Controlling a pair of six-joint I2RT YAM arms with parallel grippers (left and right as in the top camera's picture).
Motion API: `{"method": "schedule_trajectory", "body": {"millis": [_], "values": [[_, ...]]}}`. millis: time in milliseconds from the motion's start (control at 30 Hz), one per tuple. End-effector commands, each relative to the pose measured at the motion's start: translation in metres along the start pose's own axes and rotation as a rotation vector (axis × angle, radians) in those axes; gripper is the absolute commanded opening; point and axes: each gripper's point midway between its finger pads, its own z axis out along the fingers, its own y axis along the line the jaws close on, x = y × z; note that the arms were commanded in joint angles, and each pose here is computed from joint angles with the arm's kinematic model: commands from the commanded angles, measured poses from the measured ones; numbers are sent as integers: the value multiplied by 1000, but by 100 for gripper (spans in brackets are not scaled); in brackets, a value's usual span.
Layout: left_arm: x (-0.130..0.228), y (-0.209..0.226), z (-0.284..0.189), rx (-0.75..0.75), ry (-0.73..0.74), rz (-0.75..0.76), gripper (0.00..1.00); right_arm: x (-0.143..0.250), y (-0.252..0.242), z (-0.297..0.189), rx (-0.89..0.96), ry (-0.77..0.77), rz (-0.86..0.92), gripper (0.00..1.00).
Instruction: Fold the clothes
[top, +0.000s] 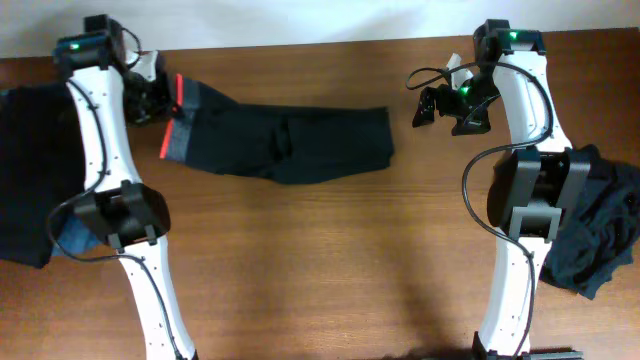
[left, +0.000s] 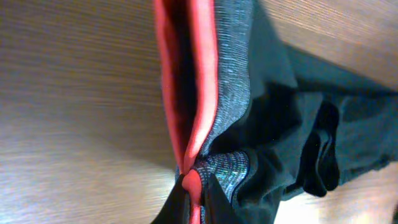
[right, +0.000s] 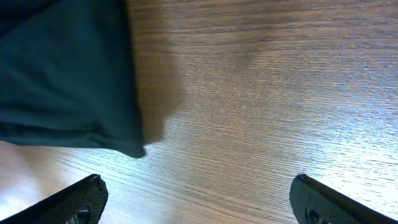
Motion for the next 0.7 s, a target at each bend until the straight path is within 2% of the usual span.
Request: {"method": "schedule_trajectory", "body": {"millis": [0, 133, 367, 667], "values": [[-7, 2, -38, -56, -87, 3, 0, 1, 1, 2, 12, 7, -4, 99], [-8, 8, -60, -125, -132, 9, 0, 1, 1, 2, 12, 7, -4, 99], [-8, -11, -69, -114, -159, 6, 0, 2, 1, 2, 12, 11, -2, 99], [-11, -100, -40, -66, -189, 196, 1, 5, 1, 2, 11, 22, 2, 98]]}}
